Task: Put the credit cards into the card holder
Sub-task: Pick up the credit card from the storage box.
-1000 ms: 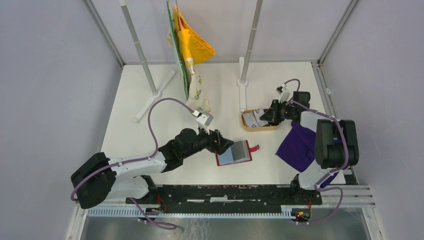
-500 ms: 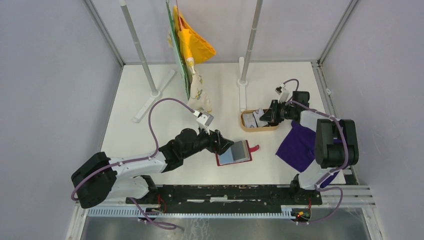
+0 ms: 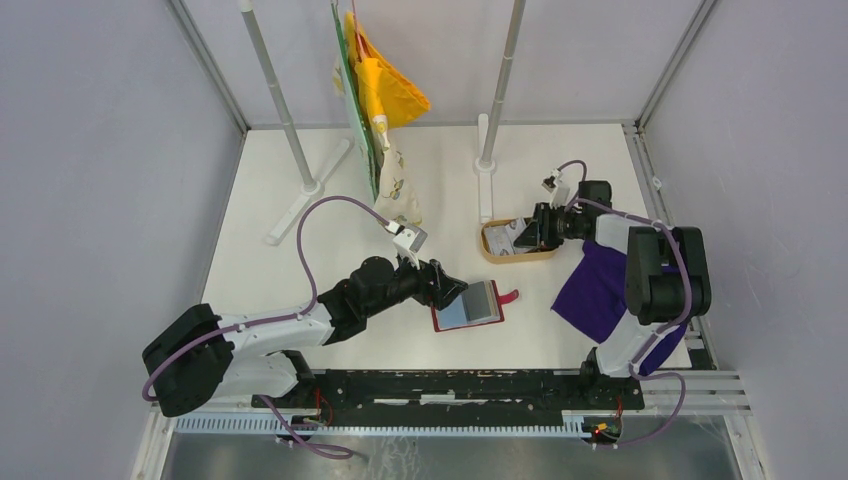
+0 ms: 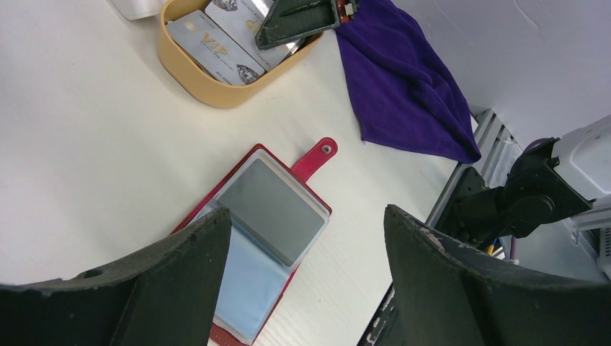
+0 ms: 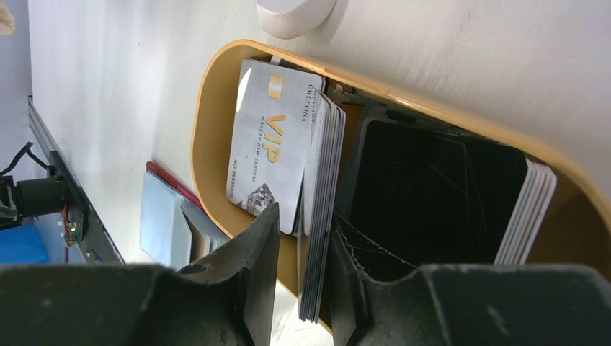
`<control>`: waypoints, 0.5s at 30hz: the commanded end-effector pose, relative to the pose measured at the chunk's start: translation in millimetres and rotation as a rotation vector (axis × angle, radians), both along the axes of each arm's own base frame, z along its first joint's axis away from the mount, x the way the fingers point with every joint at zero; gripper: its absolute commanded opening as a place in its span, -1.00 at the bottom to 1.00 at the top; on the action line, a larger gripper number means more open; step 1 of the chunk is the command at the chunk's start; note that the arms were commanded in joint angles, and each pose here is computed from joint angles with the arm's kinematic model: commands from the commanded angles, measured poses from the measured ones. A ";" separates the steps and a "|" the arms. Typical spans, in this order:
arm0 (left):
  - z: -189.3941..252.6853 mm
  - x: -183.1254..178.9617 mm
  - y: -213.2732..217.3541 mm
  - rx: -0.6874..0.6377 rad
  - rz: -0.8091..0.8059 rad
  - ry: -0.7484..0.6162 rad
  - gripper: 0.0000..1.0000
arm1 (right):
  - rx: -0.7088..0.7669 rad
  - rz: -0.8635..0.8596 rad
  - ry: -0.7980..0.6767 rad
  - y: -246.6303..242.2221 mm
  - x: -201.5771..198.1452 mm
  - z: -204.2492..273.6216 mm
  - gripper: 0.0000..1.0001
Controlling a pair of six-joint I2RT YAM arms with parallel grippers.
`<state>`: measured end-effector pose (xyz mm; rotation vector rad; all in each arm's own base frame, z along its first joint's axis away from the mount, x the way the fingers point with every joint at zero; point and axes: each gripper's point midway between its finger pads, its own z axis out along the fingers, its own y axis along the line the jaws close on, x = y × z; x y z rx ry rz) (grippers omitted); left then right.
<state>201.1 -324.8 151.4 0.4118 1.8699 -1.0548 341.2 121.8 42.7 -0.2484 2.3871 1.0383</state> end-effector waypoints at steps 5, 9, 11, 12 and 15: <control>20.1 1.9 -5.5 -0.065 -0.005 -0.020 0.66 | 0.055 0.053 -0.008 8.7 10.6 11.2 -0.41; 19.9 1.9 -4.0 -0.063 -0.001 -0.022 0.66 | 0.076 0.050 -0.036 7.1 13.4 23.7 -0.65; 20.9 2.0 -4.7 -0.063 -0.002 -0.023 0.66 | 0.094 0.042 -0.044 5.0 14.0 28.5 -0.72; 20.9 1.9 -4.9 -0.063 -0.004 -0.023 0.66 | 0.104 0.036 -0.042 4.0 13.8 29.7 -0.72; 22.1 2.2 -5.3 -0.064 -0.005 -0.025 0.66 | 0.134 0.025 -0.037 1.8 12.7 31.5 -0.70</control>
